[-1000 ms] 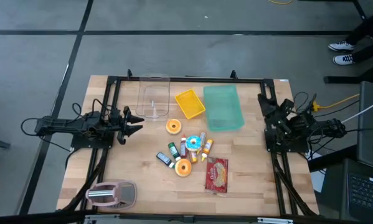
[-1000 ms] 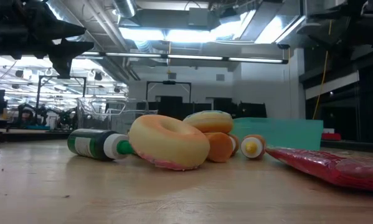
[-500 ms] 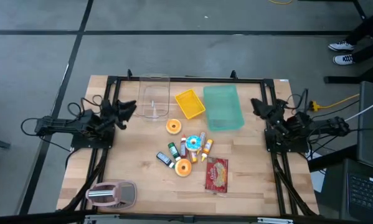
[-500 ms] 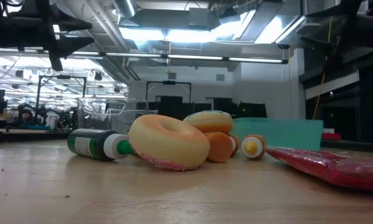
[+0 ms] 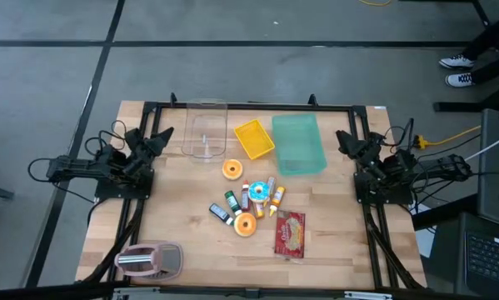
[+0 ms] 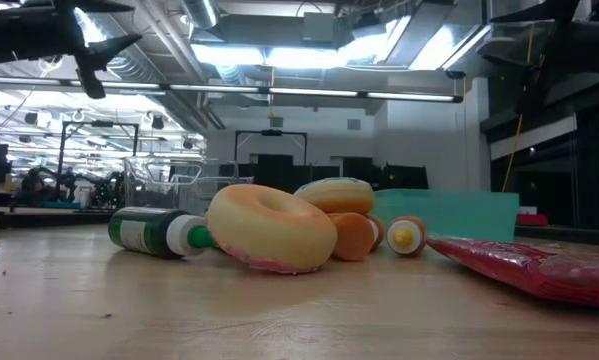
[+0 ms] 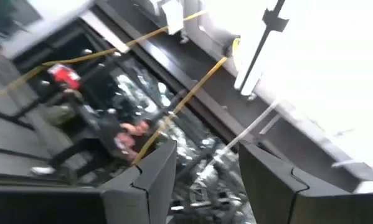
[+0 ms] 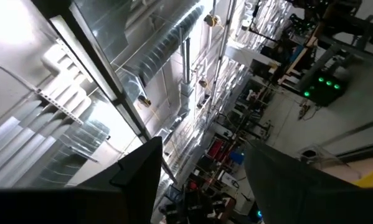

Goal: Pick & Place Food Item
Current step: Put the red popcorn bag into the green bin

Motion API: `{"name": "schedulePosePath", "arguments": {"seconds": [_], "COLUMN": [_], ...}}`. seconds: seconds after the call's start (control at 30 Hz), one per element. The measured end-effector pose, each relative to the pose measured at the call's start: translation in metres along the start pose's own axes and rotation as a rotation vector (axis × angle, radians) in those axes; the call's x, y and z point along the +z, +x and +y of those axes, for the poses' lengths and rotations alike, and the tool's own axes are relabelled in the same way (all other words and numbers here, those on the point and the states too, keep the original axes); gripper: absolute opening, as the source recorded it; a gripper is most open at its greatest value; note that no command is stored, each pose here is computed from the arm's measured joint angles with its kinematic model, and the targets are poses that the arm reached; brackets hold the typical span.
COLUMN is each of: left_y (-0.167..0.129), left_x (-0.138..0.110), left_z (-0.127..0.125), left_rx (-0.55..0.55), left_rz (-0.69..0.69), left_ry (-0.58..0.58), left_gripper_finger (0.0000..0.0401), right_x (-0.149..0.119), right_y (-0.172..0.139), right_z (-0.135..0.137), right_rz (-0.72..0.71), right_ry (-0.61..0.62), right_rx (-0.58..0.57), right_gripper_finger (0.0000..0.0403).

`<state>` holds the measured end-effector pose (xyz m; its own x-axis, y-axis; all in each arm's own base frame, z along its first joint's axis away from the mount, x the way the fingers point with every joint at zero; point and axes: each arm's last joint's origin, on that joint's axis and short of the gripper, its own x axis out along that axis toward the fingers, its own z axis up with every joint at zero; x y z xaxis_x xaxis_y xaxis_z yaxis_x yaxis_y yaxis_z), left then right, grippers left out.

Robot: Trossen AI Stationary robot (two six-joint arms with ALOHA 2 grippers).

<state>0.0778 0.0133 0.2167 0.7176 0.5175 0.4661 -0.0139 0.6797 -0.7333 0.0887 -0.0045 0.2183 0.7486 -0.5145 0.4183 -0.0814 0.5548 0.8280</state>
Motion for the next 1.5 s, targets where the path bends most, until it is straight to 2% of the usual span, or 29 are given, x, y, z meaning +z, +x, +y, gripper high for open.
{"name": "schedulePosePath", "arguments": {"seconds": [0.2, 0.3, 0.37, 0.47, 0.53, 0.63, 0.77, 0.87, 0.93, 1.0, 1.1, 1.17, 1.33, 1.43, 1.5], "left_y": [0.000, 0.000, 0.000, 0.000, 0.001, 0.004, 0.013, 0.026, 0.040, 0.056, 0.082, 0.098, 0.133, 0.144, 0.149], "left_x": [0.002, 0.003, 0.004, 0.008, 0.017, 0.040, 0.072, 0.092, 0.100, 0.102, 0.094, 0.085, 0.063, 0.044, 0.030], "left_z": [0.001, -0.001, -0.002, -0.007, -0.014, -0.034, -0.067, -0.094, -0.111, -0.124, -0.135, -0.140, -0.153, -0.150, -0.144], "left_rx": [0.045, 0.016, -0.023, -0.074, -0.102, -0.168, -0.237, -0.258, -0.215, -0.104, 0.122, 0.223, 0.324, 0.389, 0.418], "left_rz": [-0.047, -0.054, -0.036, -0.042, -0.082, -0.161, -0.209, -0.173, -0.092, 0.048, 0.298, 0.444, 0.753, 0.941, 1.031], "left_ry": [-0.167, -0.223, -0.235, -0.250, -0.212, -0.115, 0.055, 0.193, 0.286, 0.386, 0.560, 0.666, 0.829, 0.911, 0.924], "left_gripper_finger": [0.0169, 0.0169, 0.0169, 0.0169, 0.0169, 0.0169, 0.0169, 0.0169, 0.0169, 0.0169, 0.0169, 0.0169, 0.0169, 0.0169, 0.0169], "right_x": [-0.001, -0.001, 0.000, 0.003, 0.005, 0.010, 0.023, 0.034, 0.040, 0.041, 0.037, 0.033, 0.024, 0.015, 0.007], "right_y": [0.000, 0.000, 0.000, 0.000, 0.000, 0.003, 0.014, 0.026, 0.036, 0.049, 0.070, 0.084, 0.109, 0.119, 0.122], "right_z": [0.001, 0.001, 0.000, 0.000, 0.003, 0.014, 0.041, 0.068, 0.085, 0.100, 0.117, 0.125, 0.144, 0.149, 0.147], "right_rz": [0.031, 0.026, -0.011, -0.061, -0.057, -0.029, -0.038, -0.051, -0.064, -0.048, 0.062, 0.154, 0.433, 0.639, 0.779], "right_ry": [-0.030, -0.084, -0.122, -0.083, -0.024, 0.002, -0.083, -0.181, -0.254, -0.352, -0.521, -0.617, -0.751, -0.797, -0.799], "right_rx": [0.033, 0.029, -0.013, -0.046, 0.010, 0.093, 0.166, 0.227, 0.243, 0.216, 0.080, -0.039, -0.272, -0.375, -0.450], "right_gripper_finger": [0.0223, 0.0223, 0.0223, 0.0223, 0.0223, 0.0223, 0.0223, 0.0223, 0.0223, 0.0223, 0.0223, 0.0223, 0.0223, 0.0223, 0.0223]}}
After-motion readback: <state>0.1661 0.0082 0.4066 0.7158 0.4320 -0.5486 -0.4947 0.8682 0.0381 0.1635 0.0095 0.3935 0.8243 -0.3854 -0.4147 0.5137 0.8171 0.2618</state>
